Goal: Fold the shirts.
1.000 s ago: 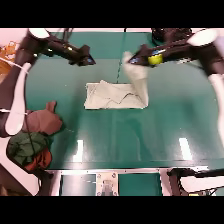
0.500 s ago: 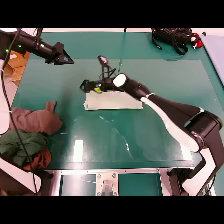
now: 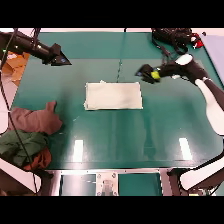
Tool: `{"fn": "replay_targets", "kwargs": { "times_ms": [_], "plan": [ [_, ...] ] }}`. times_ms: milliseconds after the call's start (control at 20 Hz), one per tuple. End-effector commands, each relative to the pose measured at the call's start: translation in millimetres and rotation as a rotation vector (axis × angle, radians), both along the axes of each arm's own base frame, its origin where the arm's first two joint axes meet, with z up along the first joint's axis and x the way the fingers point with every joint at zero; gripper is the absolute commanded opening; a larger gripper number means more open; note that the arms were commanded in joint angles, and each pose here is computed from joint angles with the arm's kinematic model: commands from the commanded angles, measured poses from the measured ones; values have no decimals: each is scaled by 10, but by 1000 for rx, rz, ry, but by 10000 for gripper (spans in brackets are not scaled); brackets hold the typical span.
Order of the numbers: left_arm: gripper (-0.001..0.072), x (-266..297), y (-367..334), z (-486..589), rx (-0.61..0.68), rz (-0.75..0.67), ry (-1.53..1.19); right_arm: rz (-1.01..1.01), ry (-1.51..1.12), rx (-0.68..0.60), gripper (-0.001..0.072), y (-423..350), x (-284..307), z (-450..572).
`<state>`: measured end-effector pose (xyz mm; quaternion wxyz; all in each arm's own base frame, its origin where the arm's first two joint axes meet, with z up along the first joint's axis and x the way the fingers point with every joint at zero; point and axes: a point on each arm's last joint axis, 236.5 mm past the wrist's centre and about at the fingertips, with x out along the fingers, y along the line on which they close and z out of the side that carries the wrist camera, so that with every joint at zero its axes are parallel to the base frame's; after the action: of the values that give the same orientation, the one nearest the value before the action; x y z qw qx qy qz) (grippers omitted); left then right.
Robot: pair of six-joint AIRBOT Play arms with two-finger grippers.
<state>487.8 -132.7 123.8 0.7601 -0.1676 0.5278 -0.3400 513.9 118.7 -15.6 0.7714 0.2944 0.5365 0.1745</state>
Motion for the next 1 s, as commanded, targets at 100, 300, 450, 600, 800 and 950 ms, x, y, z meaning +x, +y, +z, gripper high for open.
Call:
{"fn": "replay_targets", "kwargs": {
  "times_ms": [100, 300, 450, 600, 800, 950],
  "plan": [
    [19, 47, 30, 1, 6, 21, -10, 37, 237, 24, 592, -271, -660, -728],
    [19, 51, 62, -30, 25, 24, -9, 125, 231, 80, 591, 423, -716, -835],
    [18, 58, 113, -75, 53, 31, -7, 130, 127, 96, 192, 729, -465, -597],
    [18, 64, 159, -113, 78, 37, -6, 100, 51, 115, 13, 595, -163, -205],
    [17, 176, 549, -347, 265, 101, -22, -103, -2, 46, 11, -538, 31, 202],
    [17, 225, 685, -399, 324, 125, -35, -323, 22, -68, 10, -1861, -246, 421]
  ]
}}
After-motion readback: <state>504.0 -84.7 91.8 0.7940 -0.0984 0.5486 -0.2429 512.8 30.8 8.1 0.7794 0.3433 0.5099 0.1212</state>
